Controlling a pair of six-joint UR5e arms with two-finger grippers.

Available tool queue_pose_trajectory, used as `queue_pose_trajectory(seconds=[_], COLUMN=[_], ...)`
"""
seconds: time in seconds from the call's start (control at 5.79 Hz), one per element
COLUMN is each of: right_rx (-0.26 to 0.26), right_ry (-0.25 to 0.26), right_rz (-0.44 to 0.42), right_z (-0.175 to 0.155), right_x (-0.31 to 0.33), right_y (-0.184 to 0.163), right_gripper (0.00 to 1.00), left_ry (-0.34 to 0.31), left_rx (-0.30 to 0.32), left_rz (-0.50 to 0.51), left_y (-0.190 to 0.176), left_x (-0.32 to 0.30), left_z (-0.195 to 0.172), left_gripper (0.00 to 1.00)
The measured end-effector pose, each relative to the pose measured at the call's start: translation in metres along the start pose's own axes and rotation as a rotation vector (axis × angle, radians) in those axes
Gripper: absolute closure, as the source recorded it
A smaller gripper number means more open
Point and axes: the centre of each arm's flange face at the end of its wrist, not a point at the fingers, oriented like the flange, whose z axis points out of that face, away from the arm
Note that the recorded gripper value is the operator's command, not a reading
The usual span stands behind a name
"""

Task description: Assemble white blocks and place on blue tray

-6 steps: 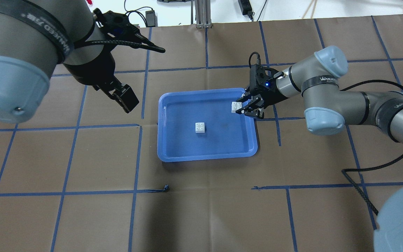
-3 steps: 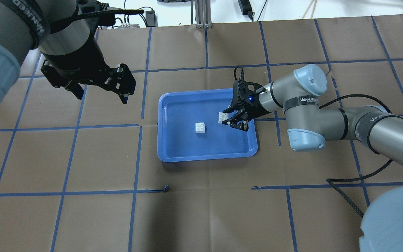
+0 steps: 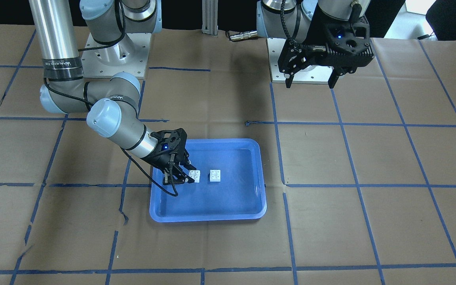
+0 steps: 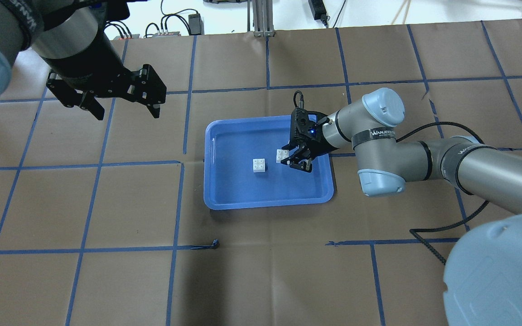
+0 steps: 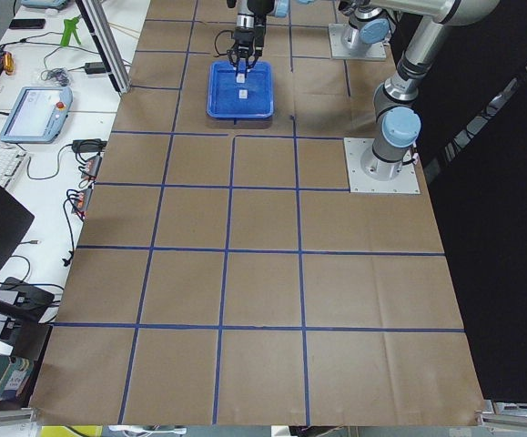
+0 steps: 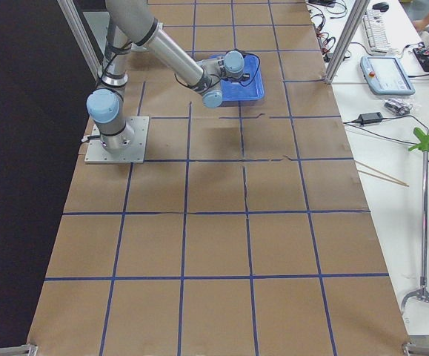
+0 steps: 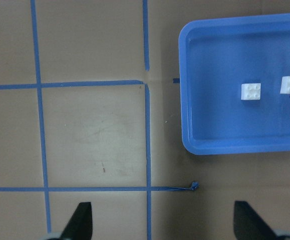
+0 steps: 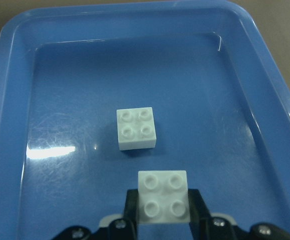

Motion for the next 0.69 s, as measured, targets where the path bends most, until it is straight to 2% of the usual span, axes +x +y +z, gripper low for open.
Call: queue_pose_trajectory(seconds=[0.52,0.69], right_rx=[0.004,0.008], right_ry=[-0.02,-0.021], right_rz=[-0.004,-0.007], right_z=[0.014,0.018], right_x=[-0.002,-0.003], right_y=[-0.004,-0.003], right_gripper=[0.7,0.7], left_ry=[0.019,0.025], left_rx=[0.046,0.095], left_rz=[-0.014,-0.016], left_y=[-0.025,-0.033], left_x=[-0.002,-0.004], left_z=[0.014,0.012], left_gripper=[0.01,0.01])
